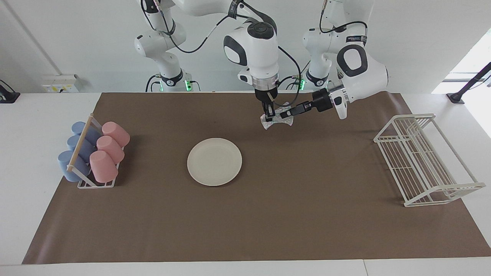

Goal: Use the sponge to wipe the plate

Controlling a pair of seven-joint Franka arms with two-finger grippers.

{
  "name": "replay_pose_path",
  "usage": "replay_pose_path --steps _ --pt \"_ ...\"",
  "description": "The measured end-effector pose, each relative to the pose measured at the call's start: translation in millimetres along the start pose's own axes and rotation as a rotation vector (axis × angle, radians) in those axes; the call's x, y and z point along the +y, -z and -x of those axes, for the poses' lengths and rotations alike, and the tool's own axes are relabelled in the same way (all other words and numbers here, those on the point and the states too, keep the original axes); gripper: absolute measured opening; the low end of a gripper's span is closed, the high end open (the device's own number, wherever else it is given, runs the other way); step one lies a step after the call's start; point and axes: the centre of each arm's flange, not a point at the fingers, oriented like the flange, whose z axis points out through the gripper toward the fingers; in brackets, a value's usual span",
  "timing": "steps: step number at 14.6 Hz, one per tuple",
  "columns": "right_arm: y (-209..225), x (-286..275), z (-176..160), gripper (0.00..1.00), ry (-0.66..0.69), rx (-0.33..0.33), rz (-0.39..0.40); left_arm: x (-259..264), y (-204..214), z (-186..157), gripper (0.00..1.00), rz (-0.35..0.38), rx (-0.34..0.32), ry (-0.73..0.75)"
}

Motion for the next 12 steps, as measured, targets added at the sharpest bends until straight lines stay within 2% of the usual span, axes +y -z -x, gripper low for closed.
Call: replay_pose_path --steps 1,2,6,8,10,12 --pt "-0.1 -0.1 -0.1 0.1 0.0 0.0 0.0 -0.1 0.3 -0.2 0.14 0.001 0.0 0.001" --pt "0.0 -0.1 -0.1 0.1 0.0 0.0 0.0 0.0 0.0 0.0 0.07 0.0 0.0 0.0" --pt "0.2 -0.3 -0.3 0.1 0.003 0.0 0.0 0.0 -0.1 0.0 0.06 0.0 0.0 0.002" --pt "1.6 -2.3 -4.0 0.1 0.075 0.001 -0.001 0.1 -1.1 0.6 0.06 0.0 -0.004 0.003" --pt "5.9 -10.8 -27.2 0.27 0.205 0.02 0.017 0.5 -2.8 1.2 0.06 0.001 -0.008 0.004" --pt "17.9 -29.9 -77.2 0.52 0.319 0.04 0.033 -0.1 0.5 -0.9 0.06 0.006 -0.003 0.011"
